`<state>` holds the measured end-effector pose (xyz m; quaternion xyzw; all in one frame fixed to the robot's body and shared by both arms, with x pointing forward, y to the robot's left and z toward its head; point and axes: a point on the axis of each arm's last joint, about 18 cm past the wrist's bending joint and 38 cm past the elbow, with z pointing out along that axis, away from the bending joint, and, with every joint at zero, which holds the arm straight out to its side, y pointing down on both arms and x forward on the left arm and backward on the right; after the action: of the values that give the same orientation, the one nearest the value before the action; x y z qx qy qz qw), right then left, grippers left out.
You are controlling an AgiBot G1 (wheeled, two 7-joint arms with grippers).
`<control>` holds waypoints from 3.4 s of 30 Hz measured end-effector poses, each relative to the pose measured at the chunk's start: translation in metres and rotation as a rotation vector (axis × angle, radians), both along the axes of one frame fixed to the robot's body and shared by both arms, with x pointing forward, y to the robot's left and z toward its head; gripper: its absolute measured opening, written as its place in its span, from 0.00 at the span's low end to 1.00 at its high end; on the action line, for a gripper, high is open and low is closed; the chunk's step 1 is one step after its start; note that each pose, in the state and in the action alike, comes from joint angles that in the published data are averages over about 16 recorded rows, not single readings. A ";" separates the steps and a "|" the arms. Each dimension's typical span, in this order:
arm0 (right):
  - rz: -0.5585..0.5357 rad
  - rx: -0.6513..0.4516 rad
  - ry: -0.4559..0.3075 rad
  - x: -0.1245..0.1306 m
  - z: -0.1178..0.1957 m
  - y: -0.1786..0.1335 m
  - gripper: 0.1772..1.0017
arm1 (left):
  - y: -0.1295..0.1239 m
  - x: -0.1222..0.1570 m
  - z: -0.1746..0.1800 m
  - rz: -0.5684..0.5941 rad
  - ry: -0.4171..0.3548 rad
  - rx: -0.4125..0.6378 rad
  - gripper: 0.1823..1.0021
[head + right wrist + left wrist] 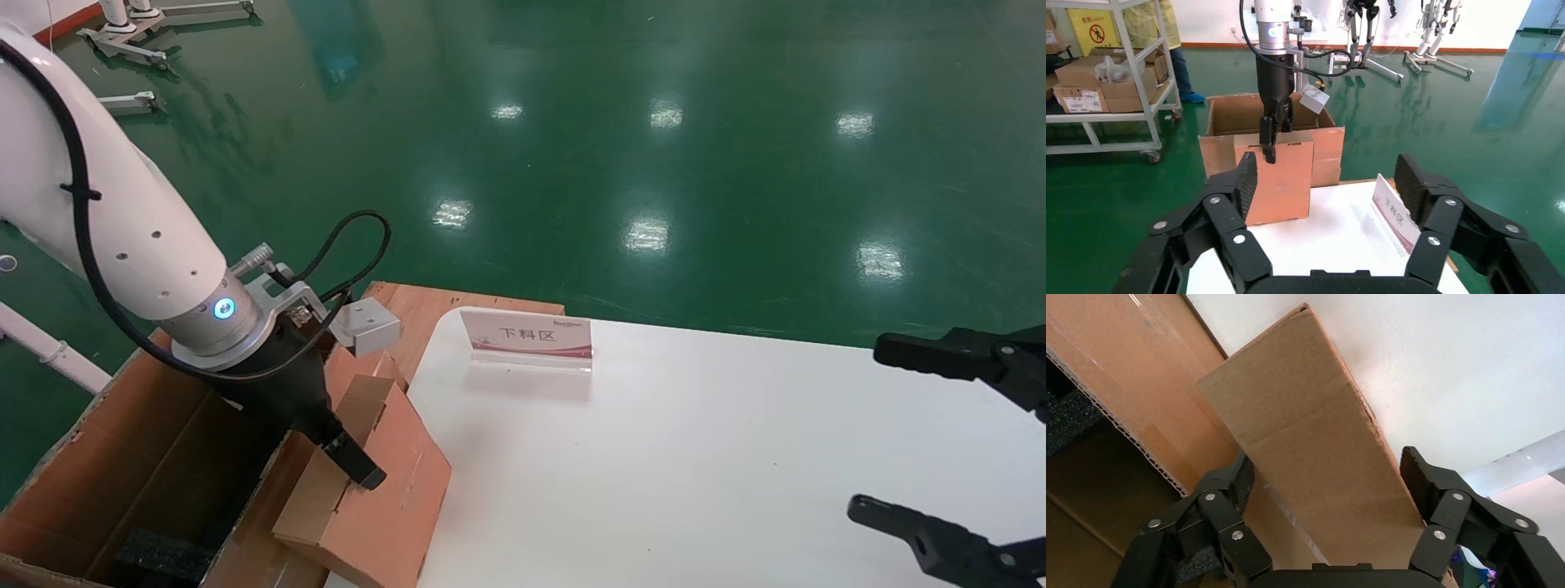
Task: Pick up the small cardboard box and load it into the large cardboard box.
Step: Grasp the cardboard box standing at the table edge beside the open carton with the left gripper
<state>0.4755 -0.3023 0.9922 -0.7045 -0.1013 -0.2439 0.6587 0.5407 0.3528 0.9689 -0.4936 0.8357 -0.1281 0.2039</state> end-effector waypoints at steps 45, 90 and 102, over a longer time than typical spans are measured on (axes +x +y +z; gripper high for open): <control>0.000 0.000 0.000 0.000 0.000 0.000 0.02 | 0.007 -0.021 0.119 -0.073 -0.290 -0.100 0.16; 0.000 0.000 0.000 0.000 0.000 0.000 0.20 | 0.149 -0.108 0.146 0.347 -0.149 -0.048 0.15; 0.000 0.000 0.000 0.000 0.000 0.000 0.52 | 0.176 -0.104 0.112 0.374 -0.092 -0.100 0.14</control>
<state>0.4756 -0.3024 0.9922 -0.7045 -0.1013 -0.2439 0.6588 0.4366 0.5289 1.0805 -0.6434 0.7119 -0.1519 0.2371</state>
